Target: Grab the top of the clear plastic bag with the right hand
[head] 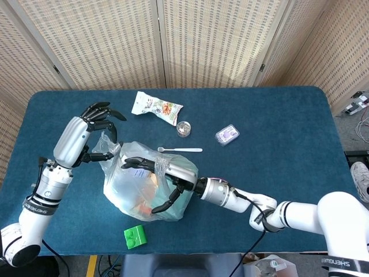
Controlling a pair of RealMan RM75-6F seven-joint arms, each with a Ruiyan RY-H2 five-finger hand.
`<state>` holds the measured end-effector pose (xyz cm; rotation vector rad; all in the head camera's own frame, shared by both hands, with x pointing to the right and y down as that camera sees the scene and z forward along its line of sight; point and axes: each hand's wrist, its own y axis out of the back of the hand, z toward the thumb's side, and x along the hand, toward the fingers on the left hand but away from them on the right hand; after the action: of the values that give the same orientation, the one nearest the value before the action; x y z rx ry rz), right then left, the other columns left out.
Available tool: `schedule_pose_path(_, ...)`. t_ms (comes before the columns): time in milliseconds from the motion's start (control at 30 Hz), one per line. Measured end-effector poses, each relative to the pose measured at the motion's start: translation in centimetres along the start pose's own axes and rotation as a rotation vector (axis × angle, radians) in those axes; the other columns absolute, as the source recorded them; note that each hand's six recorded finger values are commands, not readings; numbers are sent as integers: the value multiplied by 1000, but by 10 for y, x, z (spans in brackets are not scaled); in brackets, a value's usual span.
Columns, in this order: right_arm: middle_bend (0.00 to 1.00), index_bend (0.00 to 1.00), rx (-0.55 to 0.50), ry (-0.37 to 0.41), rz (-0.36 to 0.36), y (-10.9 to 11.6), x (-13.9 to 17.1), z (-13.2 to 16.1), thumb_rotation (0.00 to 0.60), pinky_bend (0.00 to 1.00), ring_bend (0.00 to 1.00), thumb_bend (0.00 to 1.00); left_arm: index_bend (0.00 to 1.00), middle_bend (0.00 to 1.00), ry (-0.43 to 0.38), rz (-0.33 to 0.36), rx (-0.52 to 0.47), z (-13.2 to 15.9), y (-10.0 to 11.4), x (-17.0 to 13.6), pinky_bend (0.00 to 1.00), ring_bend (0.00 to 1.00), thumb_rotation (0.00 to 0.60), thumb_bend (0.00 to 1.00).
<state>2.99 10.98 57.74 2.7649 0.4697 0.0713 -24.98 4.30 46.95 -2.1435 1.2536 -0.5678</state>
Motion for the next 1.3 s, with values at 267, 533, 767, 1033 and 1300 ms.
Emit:
schedule_pose_path(267, 79, 66, -1, 2, 1, 0, -8, 1, 600, 0, 0, 0, 621, 359, -8, -31, -15, 11, -6, 2, 135, 259, 600, 305)
schedule_pose_path(533, 78, 66, 0, 0, 11, -3, -15, -1, 600, 0, 0, 0, 570, 353, -17, -59, -13, 19, -14, 4, 135, 249, 600, 304)
schedule_pose_path(767, 78, 66, -14, 4, 19, -7, -21, -3, 600, 0, 0, 0, 445, 351, -18, -94, 2, 22, -27, 8, 117, 234, 600, 305)
schedule_pose_path(1033, 87, 66, -38, 8, 18, -10, -26, -7, 600, 0, 0, 0, 236, 271, -1, -116, 27, 18, -38, 13, 88, 168, 600, 282)
schedule_pose_path(1300, 160, 67, -60, 0, 20, -10, -35, -10, 600, 0, 10, 0, 121, 197, 20, -124, 65, 13, -42, 14, 57, 106, 600, 247)
